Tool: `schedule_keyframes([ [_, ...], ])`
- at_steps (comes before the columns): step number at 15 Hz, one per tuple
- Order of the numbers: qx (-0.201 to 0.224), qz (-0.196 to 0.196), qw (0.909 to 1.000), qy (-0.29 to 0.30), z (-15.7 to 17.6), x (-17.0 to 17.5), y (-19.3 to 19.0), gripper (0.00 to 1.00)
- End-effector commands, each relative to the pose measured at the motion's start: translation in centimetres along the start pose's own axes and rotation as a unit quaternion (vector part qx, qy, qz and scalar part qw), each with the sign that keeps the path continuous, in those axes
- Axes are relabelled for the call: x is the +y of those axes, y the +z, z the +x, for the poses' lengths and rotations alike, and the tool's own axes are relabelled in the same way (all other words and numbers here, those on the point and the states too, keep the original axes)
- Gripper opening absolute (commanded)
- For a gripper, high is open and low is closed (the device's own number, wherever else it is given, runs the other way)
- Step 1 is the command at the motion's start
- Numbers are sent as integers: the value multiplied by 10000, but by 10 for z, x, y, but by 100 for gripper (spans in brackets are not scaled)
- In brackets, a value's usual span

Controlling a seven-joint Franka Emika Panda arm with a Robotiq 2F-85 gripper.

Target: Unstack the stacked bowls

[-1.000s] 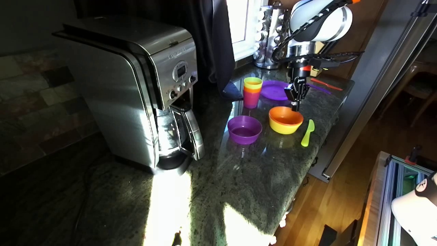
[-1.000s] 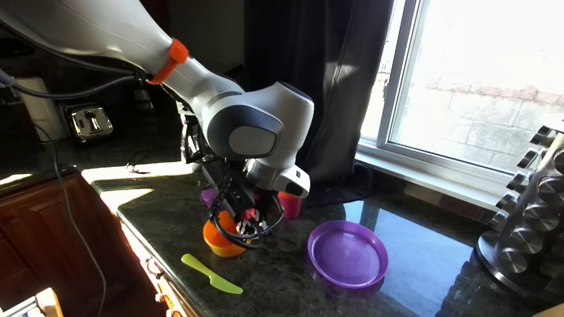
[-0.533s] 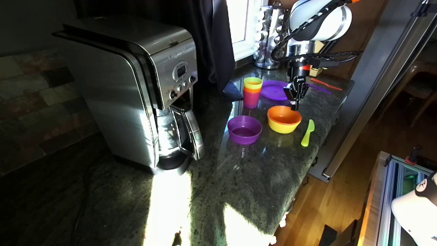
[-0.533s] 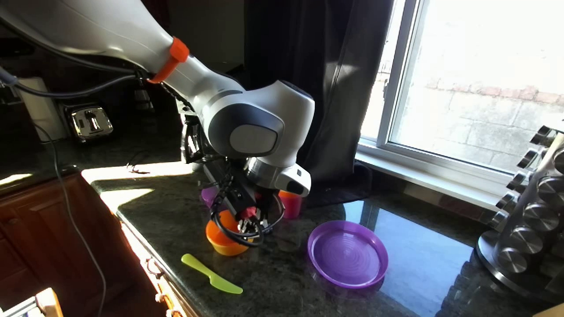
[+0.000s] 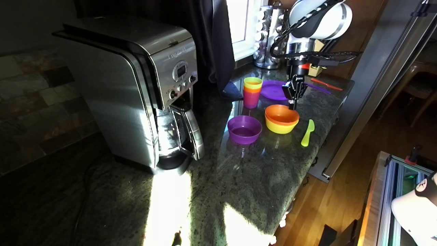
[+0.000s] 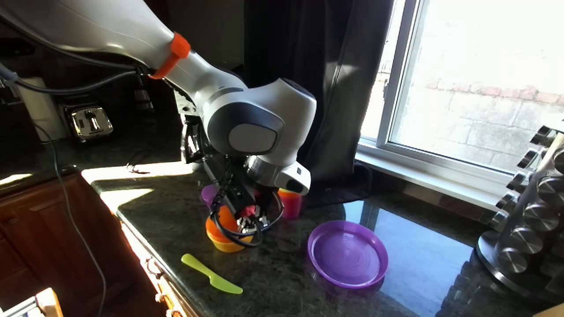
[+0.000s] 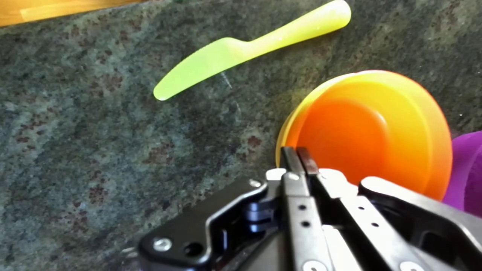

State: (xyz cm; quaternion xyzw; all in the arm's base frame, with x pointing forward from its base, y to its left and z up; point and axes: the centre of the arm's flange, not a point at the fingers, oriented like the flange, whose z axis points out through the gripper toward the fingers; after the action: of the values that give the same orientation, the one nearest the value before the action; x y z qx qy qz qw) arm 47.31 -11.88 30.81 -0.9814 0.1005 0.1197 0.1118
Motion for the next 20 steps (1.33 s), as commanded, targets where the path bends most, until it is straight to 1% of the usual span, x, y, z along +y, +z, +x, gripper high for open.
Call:
schedule_keyframes([
  [1, -16, 237, 9997, -83, -10, -2, -11, 1],
  [4, 69, 284, 9995, -82, -16, -3, -20, 1],
  [9, 147, 496, 9985, -165, -45, 6, -56, 1],
  [13, 302, 614, 9977, -37, -67, 37, -89, 1],
  [15, 421, 755, 9961, 174, -70, 60, -100, 1],
  [17, 543, 808, 9945, 398, -71, 81, -105, 1],
  [20, 602, 832, 9919, 741, -68, 107, -101, 1],
])
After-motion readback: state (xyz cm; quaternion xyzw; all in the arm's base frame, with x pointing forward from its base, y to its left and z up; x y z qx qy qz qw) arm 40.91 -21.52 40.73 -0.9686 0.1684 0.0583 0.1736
